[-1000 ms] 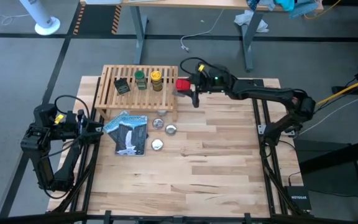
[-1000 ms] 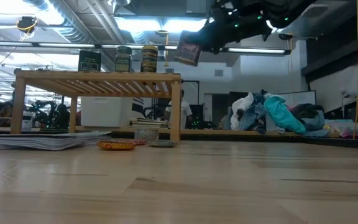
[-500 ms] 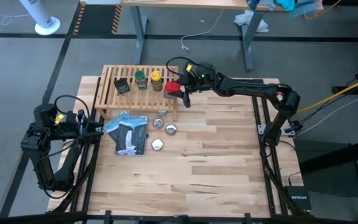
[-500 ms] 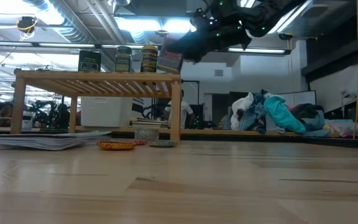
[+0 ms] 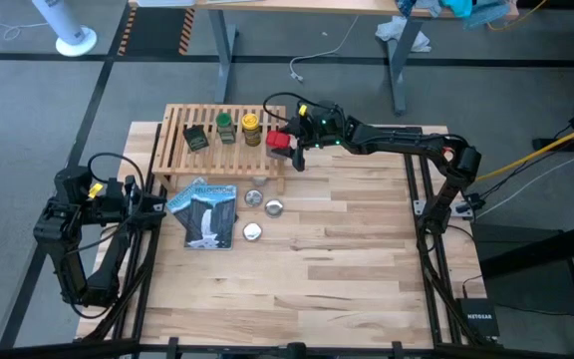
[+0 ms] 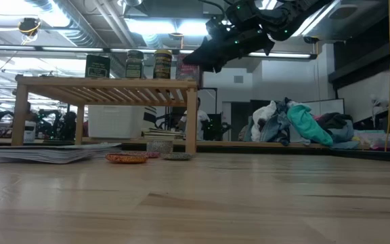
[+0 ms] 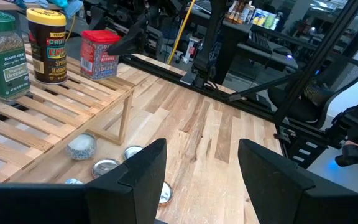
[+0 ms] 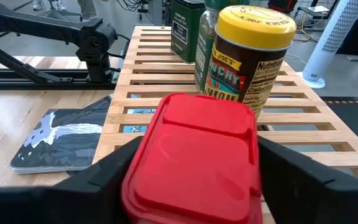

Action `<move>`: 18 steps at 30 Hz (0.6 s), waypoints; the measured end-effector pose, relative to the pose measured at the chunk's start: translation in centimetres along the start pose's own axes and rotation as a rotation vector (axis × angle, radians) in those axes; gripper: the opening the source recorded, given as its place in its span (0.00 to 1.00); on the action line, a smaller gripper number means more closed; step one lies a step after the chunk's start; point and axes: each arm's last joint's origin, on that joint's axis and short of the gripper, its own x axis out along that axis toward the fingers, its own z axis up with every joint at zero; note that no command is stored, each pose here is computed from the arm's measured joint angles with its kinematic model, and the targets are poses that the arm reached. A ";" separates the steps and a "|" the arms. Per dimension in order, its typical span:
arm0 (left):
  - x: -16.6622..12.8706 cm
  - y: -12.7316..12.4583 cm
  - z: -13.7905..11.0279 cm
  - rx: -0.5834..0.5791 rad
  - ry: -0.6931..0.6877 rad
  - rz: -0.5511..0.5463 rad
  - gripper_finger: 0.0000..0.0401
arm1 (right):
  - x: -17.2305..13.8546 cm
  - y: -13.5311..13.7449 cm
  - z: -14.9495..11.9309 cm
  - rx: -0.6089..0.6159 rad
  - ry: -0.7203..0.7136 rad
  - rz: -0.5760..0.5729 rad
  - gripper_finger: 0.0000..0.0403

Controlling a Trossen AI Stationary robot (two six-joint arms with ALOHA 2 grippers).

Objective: Shelf spices
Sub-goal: Put the red seasoning can on the shelf

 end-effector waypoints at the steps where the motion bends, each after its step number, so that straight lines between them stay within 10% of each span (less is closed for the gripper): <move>1: 0.0 0.0 0.0 0.000 0.000 0.000 0.48 | 0.0 0.0 0.0 0.000 0.000 0.000 0.70; 18: 0.0 0.0 0.0 0.000 0.000 -0.002 0.48 | 0.0 0.0 0.0 0.000 -0.004 -0.003 0.54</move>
